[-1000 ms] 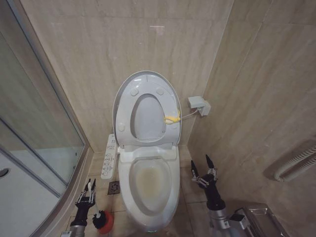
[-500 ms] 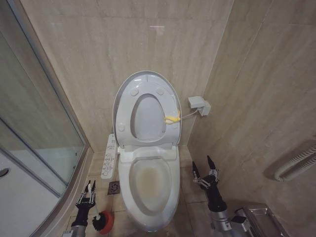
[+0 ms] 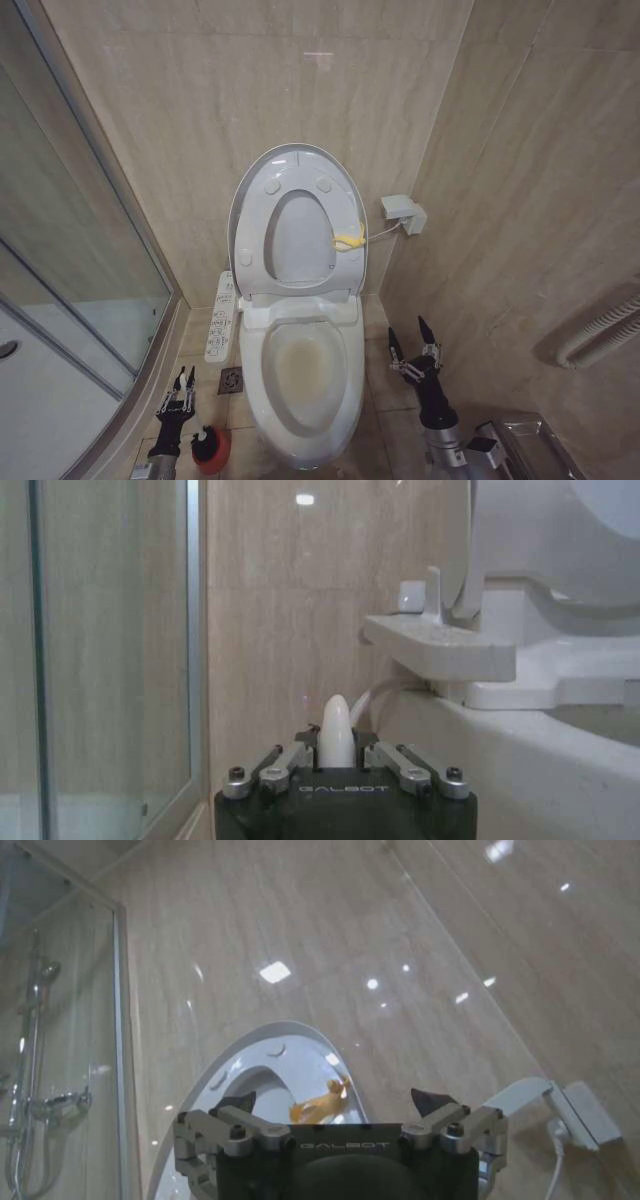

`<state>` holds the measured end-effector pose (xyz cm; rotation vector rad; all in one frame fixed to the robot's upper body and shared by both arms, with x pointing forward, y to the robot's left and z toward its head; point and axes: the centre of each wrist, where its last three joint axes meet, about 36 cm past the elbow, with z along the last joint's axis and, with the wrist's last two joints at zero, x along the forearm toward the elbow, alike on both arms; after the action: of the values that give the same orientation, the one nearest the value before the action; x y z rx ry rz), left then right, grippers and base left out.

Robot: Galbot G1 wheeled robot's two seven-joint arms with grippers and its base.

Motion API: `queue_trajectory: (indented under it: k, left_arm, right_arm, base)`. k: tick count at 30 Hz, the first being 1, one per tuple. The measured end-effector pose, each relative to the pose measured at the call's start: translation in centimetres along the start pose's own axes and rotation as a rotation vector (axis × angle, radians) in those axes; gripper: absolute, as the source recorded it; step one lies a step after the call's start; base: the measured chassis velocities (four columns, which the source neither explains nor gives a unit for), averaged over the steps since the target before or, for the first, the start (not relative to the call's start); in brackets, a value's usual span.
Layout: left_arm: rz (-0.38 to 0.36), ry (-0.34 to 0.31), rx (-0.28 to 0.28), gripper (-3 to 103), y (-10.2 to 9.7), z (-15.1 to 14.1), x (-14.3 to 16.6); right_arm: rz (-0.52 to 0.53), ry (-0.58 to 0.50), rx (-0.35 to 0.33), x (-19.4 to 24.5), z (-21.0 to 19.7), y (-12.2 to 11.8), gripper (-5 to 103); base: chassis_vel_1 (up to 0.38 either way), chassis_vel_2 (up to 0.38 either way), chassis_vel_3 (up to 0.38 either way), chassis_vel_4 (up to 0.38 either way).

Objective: Open the toilet lid, clean the toilet bowl with a toilet brush, close the toilet lid, and flush.

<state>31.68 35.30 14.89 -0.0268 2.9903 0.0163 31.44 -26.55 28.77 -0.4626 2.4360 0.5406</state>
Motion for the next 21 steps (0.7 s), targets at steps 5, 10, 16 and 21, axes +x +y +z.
queue_trajectory:
  k: [5, 10, 16, 21]
  left_arm:
    - [0.000, 0.010, 0.000, 23, -0.1, 0.3, -0.1]
    - [0.000, 0.026, 0.004, 23, -0.4, 0.5, 0.2]
    - [0.008, 0.041, 0.008, 23, -1.0, 0.7, 0.9]
    - [0.011, 0.050, 0.009, 47, -1.4, 0.7, 1.5]
  right_arm:
    - [0.002, -0.001, 0.001, 0.0, 0.0, -0.1, 100]
    - [0.002, -0.004, 0.002, -0.1, 0.0, -0.2, 100]
    - [0.004, -0.004, 0.003, -0.2, 0.2, -0.3, 100]
    - [0.006, -0.003, 0.002, -0.1, 0.2, -0.4, 100]
  base:
    - [0.000, 0.000, 0.000, 0.000]
    - [0.000, 0.000, 0.000, 0.000]
    - [0.000, 0.000, 0.000, 0.000]
    - [0.000, 0.000, 0.000, 0.000]
